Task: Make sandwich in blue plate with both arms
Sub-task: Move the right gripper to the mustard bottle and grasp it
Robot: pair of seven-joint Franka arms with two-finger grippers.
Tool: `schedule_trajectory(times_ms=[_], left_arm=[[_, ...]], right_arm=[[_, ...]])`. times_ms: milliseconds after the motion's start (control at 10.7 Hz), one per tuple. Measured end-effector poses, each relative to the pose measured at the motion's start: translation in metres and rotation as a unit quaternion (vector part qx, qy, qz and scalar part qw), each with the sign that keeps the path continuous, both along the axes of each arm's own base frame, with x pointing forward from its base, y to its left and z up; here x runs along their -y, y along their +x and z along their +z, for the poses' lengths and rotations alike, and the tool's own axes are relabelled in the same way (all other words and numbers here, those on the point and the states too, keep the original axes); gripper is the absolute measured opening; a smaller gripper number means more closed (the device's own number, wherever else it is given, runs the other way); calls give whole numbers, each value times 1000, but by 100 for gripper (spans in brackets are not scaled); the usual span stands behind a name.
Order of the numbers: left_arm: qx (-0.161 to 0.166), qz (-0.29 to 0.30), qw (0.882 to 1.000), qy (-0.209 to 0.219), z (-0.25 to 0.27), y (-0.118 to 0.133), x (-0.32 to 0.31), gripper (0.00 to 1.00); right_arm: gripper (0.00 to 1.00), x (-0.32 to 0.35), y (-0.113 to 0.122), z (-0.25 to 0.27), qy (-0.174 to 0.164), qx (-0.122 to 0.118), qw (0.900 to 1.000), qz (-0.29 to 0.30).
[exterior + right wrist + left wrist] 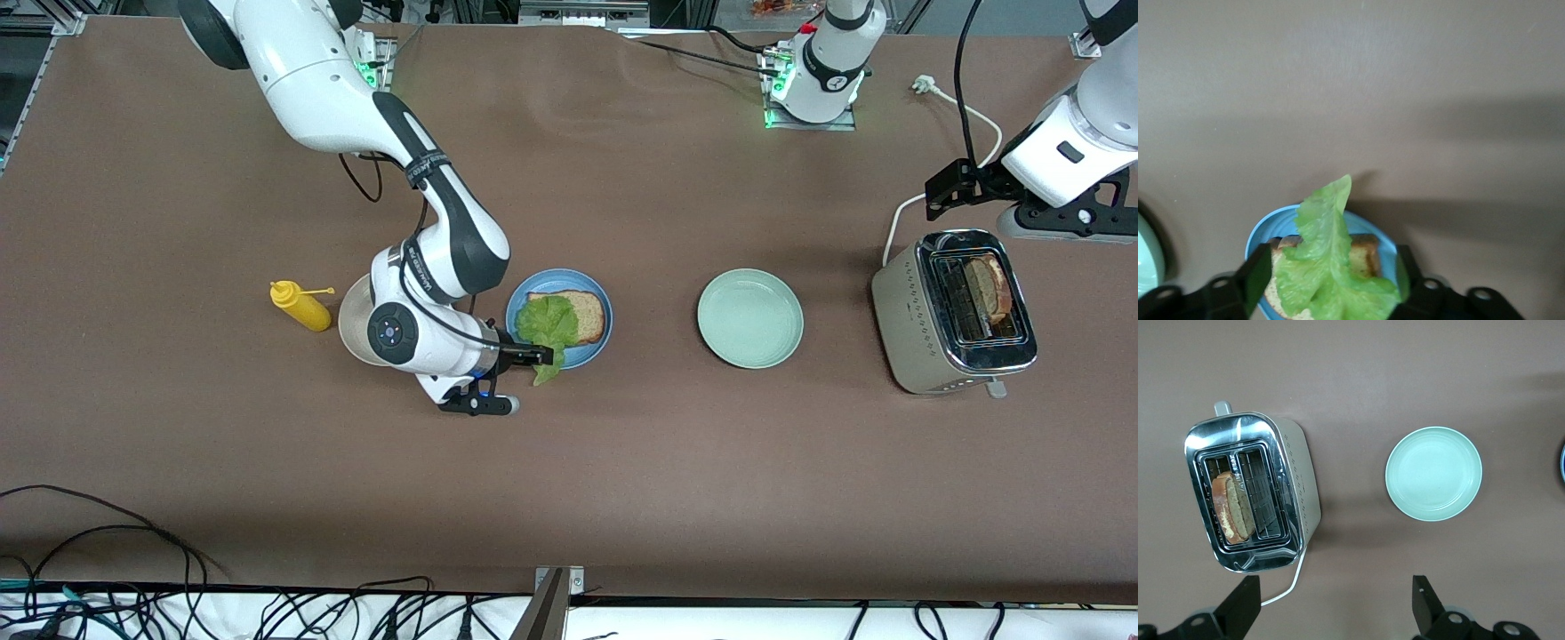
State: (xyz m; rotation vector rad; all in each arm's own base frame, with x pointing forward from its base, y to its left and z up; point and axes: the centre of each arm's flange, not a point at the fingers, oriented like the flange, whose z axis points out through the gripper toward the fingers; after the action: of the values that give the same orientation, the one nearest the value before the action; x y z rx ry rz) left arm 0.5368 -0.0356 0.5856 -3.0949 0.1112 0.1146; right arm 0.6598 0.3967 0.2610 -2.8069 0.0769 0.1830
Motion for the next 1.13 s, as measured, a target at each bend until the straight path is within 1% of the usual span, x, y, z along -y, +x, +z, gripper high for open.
schedule_trajectory(times_ms=[94, 188, 282, 376, 469, 563, 657, 751, 939, 1127], left_arm=[[0, 0, 1000, 0, -1, 0, 0, 100], [-2, 0, 1000, 0, -2, 1, 0, 100], [-4, 0, 1000, 0, -5, 3, 0, 100], [-7, 1, 1000, 0, -9, 5, -1, 100], [-9, 2, 1000, 0, -12, 6, -2, 100], [-11, 6, 1000, 0, -14, 7, -6, 100], [-12, 10, 1000, 0, -15, 8, -11, 100], [-12, 13, 1000, 0, -15, 8, -14, 100], [-12, 12, 1000, 0, -15, 8, -13, 100], [-12, 11, 1000, 0, -15, 8, -12, 100]], right_arm=[[94, 3, 4, 16, -22, 26, 999, 15], [100, 8, 7, 40, -49, 59, 996, 34], [100, 16, 8, 66, -82, 76, 992, 51], [100, 29, 8, 90, -117, 81, 988, 63], [100, 43, 6, 109, -150, 78, 983, 75], [100, 58, 2, 126, -172, 64, 979, 91], [100, 72, -2, 139, -185, 49, 976, 107], [100, 91, -5, 149, -191, 37, 974, 117], [100, 149, -12, 158, -188, 21, 973, 134], [100, 220, -22, 160, -172, 27, 970, 169]])
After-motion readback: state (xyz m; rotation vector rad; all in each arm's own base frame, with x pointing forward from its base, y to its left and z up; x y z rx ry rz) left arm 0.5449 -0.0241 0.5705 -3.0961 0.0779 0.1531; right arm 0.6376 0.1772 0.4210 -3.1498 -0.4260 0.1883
